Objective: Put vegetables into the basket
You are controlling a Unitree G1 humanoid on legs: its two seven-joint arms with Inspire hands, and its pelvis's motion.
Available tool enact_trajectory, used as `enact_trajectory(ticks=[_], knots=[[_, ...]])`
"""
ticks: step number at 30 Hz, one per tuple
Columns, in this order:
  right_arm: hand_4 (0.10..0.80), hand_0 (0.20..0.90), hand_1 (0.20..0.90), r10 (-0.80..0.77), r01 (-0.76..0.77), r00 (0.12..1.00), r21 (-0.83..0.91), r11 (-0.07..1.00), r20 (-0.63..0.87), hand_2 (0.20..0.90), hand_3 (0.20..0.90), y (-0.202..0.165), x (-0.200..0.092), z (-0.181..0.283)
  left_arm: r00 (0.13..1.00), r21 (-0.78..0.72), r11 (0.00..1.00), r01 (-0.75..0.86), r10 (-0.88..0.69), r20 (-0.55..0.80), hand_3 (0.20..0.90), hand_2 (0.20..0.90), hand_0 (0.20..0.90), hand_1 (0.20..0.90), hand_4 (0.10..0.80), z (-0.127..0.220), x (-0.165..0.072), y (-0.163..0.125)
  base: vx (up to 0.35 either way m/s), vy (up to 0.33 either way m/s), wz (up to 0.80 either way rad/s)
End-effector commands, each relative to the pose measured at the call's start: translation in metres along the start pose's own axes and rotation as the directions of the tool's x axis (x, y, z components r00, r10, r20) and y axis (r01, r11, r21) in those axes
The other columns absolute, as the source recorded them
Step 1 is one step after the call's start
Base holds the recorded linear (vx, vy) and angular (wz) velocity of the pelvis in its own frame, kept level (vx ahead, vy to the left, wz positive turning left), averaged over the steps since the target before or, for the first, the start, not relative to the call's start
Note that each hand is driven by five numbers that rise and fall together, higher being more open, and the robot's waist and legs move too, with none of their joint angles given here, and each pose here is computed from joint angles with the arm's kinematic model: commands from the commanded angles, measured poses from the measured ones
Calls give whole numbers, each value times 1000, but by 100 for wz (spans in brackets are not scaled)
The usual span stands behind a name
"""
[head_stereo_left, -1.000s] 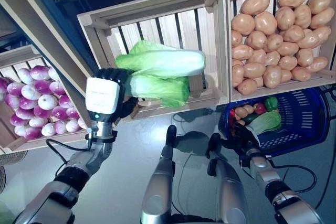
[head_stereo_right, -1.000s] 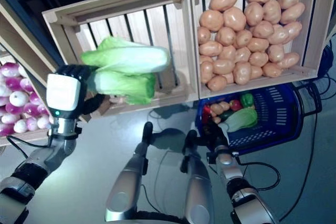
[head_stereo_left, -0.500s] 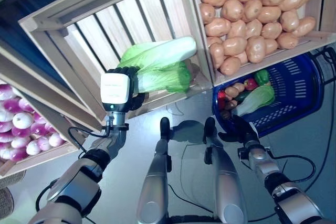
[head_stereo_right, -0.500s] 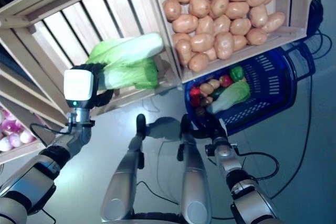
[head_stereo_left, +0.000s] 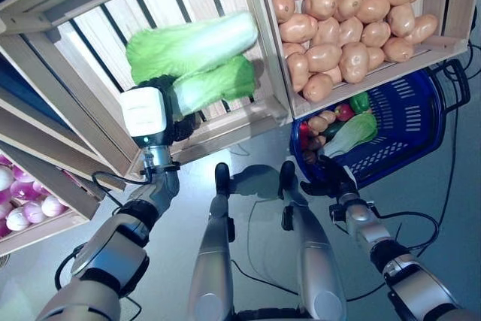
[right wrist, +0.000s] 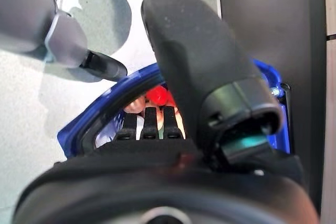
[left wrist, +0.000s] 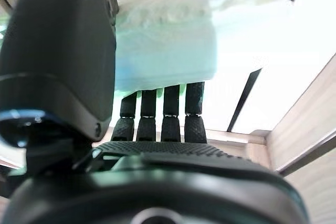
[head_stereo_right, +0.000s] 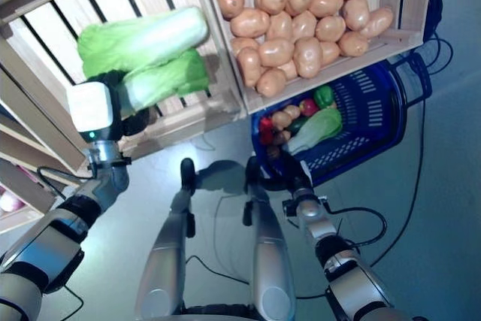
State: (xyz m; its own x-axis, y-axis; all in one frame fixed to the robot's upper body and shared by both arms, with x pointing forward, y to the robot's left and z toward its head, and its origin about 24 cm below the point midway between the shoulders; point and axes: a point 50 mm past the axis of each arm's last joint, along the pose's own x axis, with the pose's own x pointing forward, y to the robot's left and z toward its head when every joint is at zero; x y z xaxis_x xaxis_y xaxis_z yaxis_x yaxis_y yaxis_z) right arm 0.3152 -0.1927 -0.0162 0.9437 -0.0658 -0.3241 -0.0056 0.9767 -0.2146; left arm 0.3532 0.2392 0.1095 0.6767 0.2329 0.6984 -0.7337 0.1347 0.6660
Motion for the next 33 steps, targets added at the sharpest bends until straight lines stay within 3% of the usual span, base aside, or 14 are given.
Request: enact_trajectory(ticks=[1,8,10,11,12,33], knots=[[800,900,900,-1,0,999,21,1000,44,900,900,2,-5,4,931,-5,936,-352,349,-107,300,300,300,300,400,-2,51,39,0,0,0],[800,900,900,6,-7,999,22,1000,41,900,900,6,-6,3,928,-6,935,-353,350,-132,300,300,300,300,400,-3,53,40,0,0,0],[800,900,900,5,-6,999,20,1000,42,900,900,6,-5,4,929,-13,937,-349,344,-138,434,434,434,434,489,-2,54,40,0,0,0],[800,900,900,4,-5,999,20,1000,42,900,900,6,-5,4,929,-15,937,-348,343,-142,853,853,853,853,769,-2,54,40,0,0,0],[800,900,900,2,-3,999,17,1000,40,900,900,6,-5,4,927,-15,936,-351,346,-144,900,900,900,900,800,-2,54,40,0,0,0],[800,900,900,-11,10,999,19,1000,37,900,900,2,-6,1,914,-58,915,-399,392,-106,900,900,900,900,800,4,54,45,0,0,0]])
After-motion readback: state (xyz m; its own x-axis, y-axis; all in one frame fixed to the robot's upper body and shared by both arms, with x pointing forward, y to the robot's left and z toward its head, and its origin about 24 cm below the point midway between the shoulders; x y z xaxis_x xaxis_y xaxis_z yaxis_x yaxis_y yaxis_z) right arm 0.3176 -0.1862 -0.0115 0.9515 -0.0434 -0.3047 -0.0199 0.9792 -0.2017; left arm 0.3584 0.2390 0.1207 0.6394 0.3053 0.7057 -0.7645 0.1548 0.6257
